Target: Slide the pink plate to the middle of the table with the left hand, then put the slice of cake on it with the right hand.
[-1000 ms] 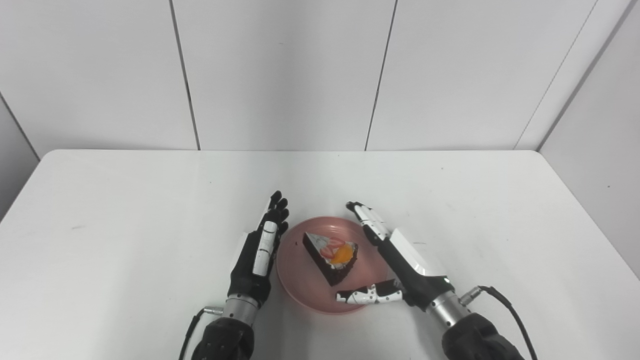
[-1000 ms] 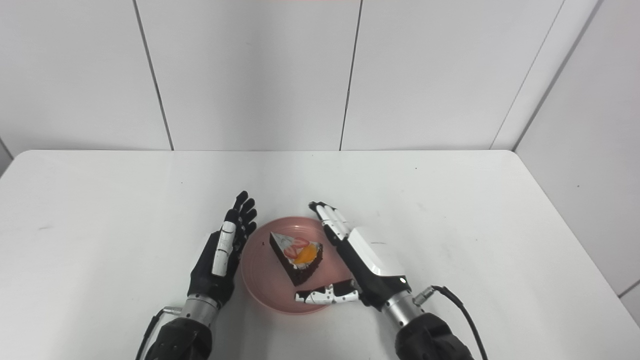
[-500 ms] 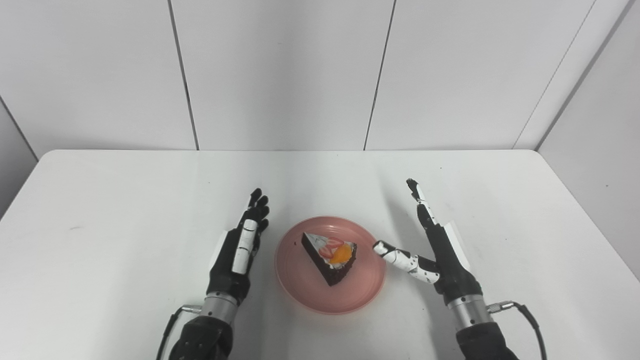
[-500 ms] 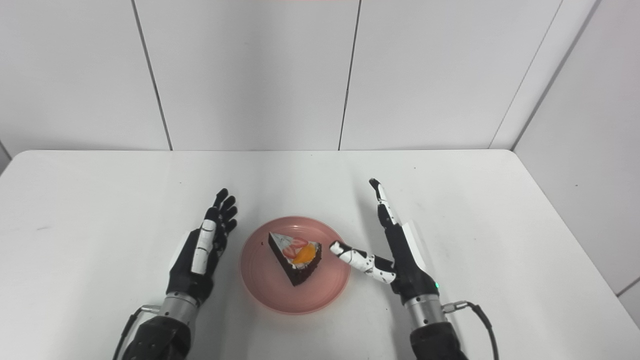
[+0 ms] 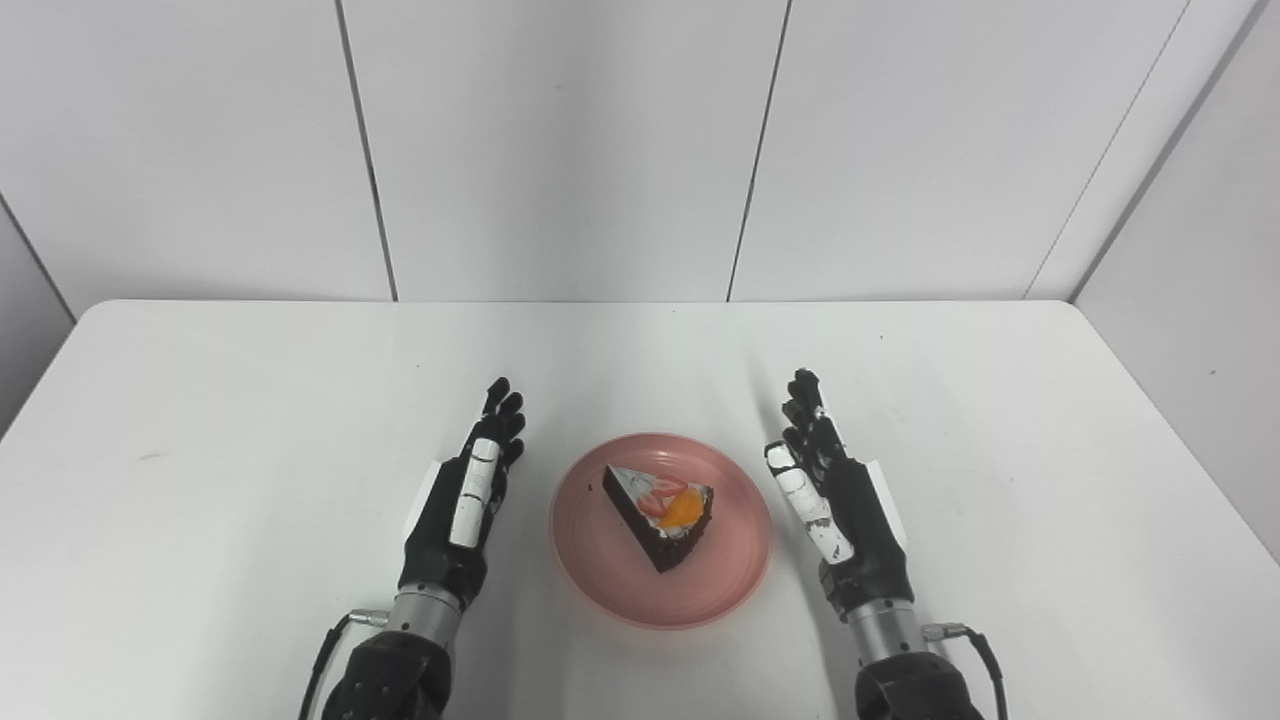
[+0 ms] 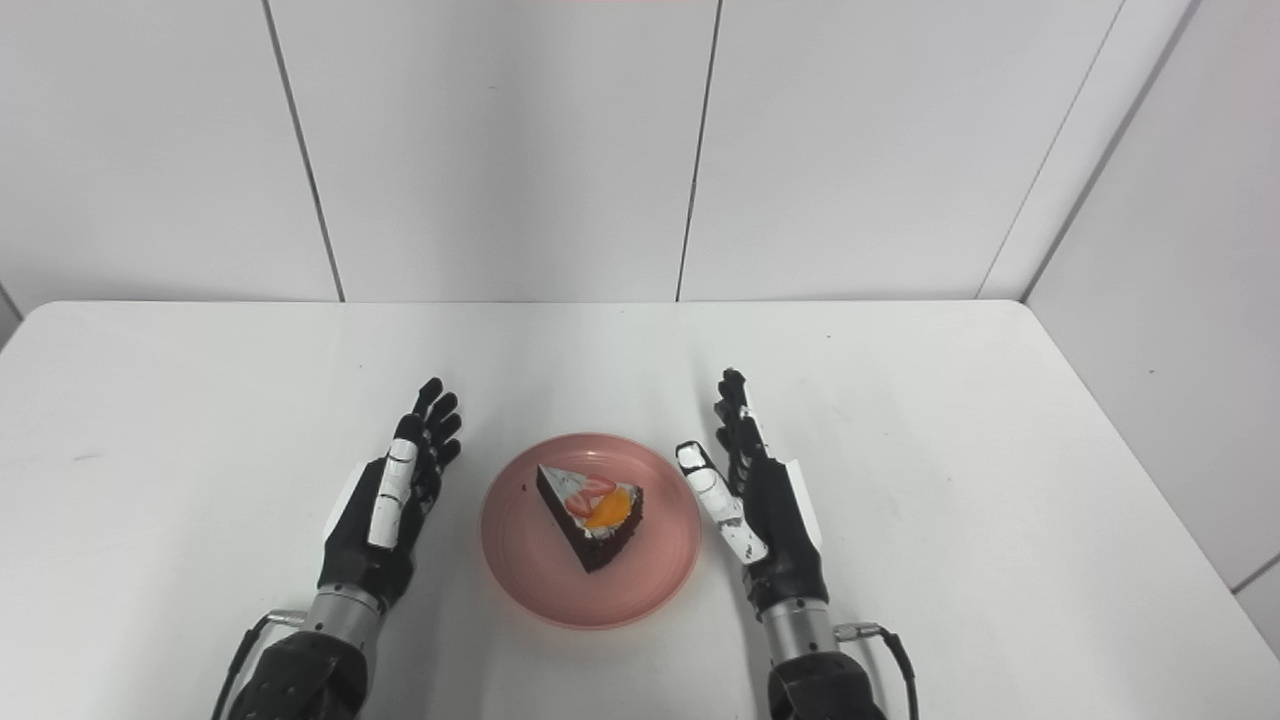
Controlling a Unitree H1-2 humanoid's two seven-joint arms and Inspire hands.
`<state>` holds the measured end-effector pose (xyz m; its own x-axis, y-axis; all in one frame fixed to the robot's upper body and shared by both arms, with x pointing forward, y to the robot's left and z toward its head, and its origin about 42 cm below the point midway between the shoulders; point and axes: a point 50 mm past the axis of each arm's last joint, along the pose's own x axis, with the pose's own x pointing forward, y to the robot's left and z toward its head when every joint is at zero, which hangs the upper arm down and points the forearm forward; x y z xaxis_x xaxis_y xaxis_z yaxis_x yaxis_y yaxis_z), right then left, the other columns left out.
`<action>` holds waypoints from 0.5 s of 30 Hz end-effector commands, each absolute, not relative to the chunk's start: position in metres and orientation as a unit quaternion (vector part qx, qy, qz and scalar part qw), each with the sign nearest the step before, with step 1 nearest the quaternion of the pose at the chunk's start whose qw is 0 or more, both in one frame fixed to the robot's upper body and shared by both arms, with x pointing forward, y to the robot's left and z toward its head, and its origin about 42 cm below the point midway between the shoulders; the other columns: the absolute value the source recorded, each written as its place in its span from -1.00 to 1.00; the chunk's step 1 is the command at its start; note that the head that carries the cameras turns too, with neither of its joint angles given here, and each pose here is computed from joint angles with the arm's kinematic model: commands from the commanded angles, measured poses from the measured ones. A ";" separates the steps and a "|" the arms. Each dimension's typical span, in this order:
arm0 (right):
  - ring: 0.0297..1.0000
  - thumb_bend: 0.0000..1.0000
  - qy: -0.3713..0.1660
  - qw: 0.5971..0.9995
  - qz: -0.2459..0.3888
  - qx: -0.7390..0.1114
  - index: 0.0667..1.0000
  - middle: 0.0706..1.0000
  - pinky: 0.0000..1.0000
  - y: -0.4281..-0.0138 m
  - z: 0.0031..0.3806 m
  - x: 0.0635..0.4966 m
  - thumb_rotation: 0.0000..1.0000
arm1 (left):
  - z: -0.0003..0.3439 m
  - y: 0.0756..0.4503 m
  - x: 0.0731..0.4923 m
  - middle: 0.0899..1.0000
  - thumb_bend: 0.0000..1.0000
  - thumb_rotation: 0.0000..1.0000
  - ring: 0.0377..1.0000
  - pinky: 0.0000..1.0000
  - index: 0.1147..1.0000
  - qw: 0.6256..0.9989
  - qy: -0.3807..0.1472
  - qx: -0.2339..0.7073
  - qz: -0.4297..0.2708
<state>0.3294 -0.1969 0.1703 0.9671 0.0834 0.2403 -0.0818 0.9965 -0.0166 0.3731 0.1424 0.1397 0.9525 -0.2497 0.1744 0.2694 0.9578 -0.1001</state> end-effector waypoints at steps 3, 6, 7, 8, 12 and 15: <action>1.00 0.12 -0.126 0.991 0.044 0.013 1.00 1.00 1.00 -0.193 0.176 0.332 0.58 | 0.141 0.146 0.370 1.00 0.39 1.00 1.00 1.00 1.00 0.987 -0.082 -0.056 -0.130; 1.00 0.13 -0.115 0.992 0.044 0.023 1.00 1.00 1.00 -0.192 0.174 0.333 0.62 | 0.140 0.147 0.370 1.00 0.39 1.00 1.00 1.00 1.00 0.987 -0.079 -0.059 -0.129; 1.00 0.13 -0.114 0.992 0.044 0.026 1.00 1.00 1.00 -0.192 0.174 0.333 0.62 | 0.139 0.146 0.369 1.00 0.39 1.00 1.00 1.00 1.00 0.987 -0.077 -0.060 -0.126; 1.00 0.16 -0.114 0.992 0.044 0.029 1.00 1.00 1.00 -0.193 0.174 0.333 0.61 | 0.139 0.146 0.369 1.00 0.40 1.00 1.00 1.00 1.00 0.987 -0.076 -0.060 -0.125; 1.00 0.22 -0.110 0.992 0.039 0.038 1.00 1.00 1.00 -0.195 0.174 0.334 0.61 | 0.139 0.145 0.366 1.00 0.41 1.00 1.00 1.00 1.00 0.987 -0.072 -0.062 -0.128; 1.00 0.25 -0.108 0.993 0.032 0.036 1.00 1.00 1.00 -0.197 0.174 0.334 0.62 | 0.140 0.143 0.365 1.00 0.37 1.00 1.00 1.00 1.00 0.987 -0.072 -0.064 -0.126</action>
<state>0.3305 -0.1971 0.1618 0.9826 0.0603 0.1759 -0.0713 0.9958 0.0573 0.3671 0.1471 0.1386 0.9565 -0.2436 0.1605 0.2611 0.9603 -0.0985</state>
